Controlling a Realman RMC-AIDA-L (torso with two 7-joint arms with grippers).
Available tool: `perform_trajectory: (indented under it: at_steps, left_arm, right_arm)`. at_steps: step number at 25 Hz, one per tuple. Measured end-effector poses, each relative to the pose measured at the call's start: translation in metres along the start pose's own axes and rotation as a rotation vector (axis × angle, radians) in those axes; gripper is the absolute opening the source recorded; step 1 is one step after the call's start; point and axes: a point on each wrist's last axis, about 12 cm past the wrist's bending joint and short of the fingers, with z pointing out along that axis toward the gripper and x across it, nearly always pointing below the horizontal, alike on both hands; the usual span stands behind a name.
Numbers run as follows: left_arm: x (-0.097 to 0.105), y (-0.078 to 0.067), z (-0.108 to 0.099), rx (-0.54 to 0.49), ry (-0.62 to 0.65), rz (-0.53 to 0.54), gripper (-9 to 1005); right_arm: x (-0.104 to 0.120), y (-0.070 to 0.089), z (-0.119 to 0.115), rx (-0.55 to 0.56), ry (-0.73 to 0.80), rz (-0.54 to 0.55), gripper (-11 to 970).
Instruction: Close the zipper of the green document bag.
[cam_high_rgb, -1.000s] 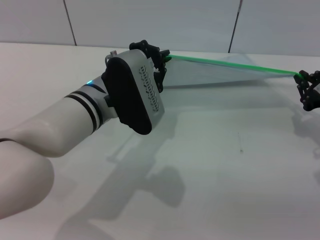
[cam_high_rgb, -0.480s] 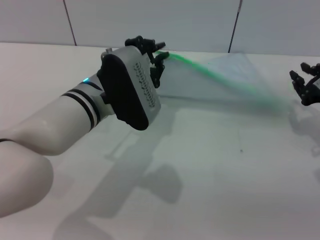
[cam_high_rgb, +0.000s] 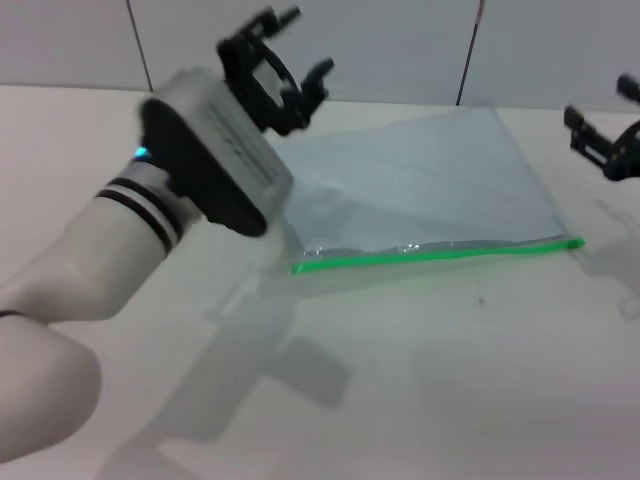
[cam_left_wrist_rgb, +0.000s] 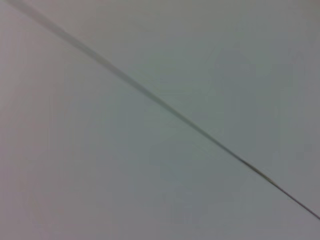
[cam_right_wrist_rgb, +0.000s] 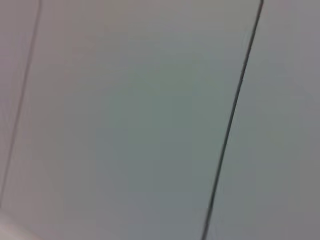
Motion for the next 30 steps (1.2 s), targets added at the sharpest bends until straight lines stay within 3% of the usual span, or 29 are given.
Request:
perform_trajectory:
  at_steps: [6,11,15,22,30]
  left_arm:
    - [0.008,0.015,-0.007,-0.138,-0.03,-0.357,634]
    - [0.021,0.018,-0.008,-0.171,0.003,-0.541,694]
    - [0.035,0.019,-0.01,-0.196,0.034,-0.634,694]
    - [0.042,0.016,-0.008,-0.184,0.056,-0.661,694]
    - [0.043,0.01,-0.003,-0.154,0.075,-0.601,695]
  right_arm:
    - [-0.016,0.006,-0.008,0.034,-0.206,0.111,750]
    - [-0.02,0.019,0.003,0.03,-0.255,0.205,749]
    - [-0.02,0.03,0.017,0.011,-0.246,0.175,748]
    - [-0.015,0.04,0.037,0.058,-0.15,0.032,746]
    - [-0.014,0.039,0.041,0.091,-0.125,0.034,745]
